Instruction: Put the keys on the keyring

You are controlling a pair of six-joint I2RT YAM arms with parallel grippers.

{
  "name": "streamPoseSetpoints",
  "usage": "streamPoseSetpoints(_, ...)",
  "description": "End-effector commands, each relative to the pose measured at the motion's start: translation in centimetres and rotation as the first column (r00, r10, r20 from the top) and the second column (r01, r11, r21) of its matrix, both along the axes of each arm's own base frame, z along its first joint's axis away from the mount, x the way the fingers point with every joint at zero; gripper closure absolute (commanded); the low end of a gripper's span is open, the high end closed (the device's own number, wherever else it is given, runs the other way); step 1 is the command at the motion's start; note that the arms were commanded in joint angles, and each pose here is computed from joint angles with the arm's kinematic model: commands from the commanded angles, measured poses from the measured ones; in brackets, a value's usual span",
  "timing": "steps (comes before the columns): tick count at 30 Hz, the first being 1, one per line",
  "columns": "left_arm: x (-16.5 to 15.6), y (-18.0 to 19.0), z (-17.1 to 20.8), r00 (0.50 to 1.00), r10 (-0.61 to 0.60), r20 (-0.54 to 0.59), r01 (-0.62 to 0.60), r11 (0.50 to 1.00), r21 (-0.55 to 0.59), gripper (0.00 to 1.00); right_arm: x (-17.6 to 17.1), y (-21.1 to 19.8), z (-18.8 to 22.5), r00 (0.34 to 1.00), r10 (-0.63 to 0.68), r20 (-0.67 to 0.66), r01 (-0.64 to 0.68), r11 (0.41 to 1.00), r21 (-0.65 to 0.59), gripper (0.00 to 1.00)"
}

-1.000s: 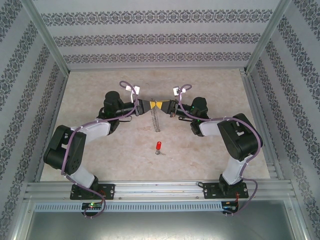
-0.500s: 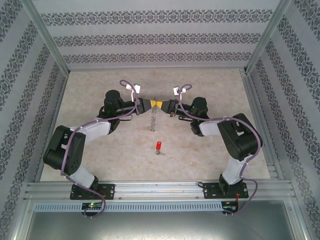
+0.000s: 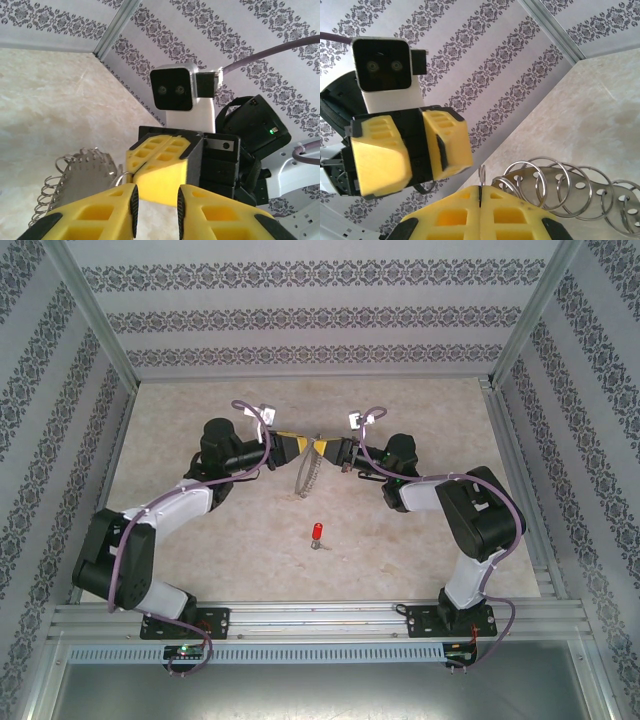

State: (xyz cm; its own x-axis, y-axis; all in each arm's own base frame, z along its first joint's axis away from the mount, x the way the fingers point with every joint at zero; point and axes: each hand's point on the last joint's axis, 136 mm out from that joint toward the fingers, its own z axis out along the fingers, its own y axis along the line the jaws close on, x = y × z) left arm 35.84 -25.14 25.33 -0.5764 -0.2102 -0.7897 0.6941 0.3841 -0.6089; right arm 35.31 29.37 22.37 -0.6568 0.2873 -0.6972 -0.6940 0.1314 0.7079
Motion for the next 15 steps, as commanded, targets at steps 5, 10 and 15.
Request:
streamPoseSetpoints(5,0.02,-1.01,-0.89,0.998,-0.054,-0.023,0.053,0.998,-0.016,0.72,-0.13,0.35,2.37,0.996,0.020,0.084,-0.025,0.998,0.050,1.00)
streamPoseSetpoints(10,0.12,-1.25,-0.65,0.998,-0.064,-0.024,0.063,0.998,-0.031,0.72,-0.19,0.54,2.40,0.996,0.026,0.084,-0.030,0.998,0.051,1.00)
streamPoseSetpoints(15,0.38,-1.37,-0.54,0.998,-0.064,-0.024,0.063,0.997,-0.044,0.72,-0.21,0.61,2.13,0.996,0.029,0.079,-0.033,0.998,0.048,1.00)
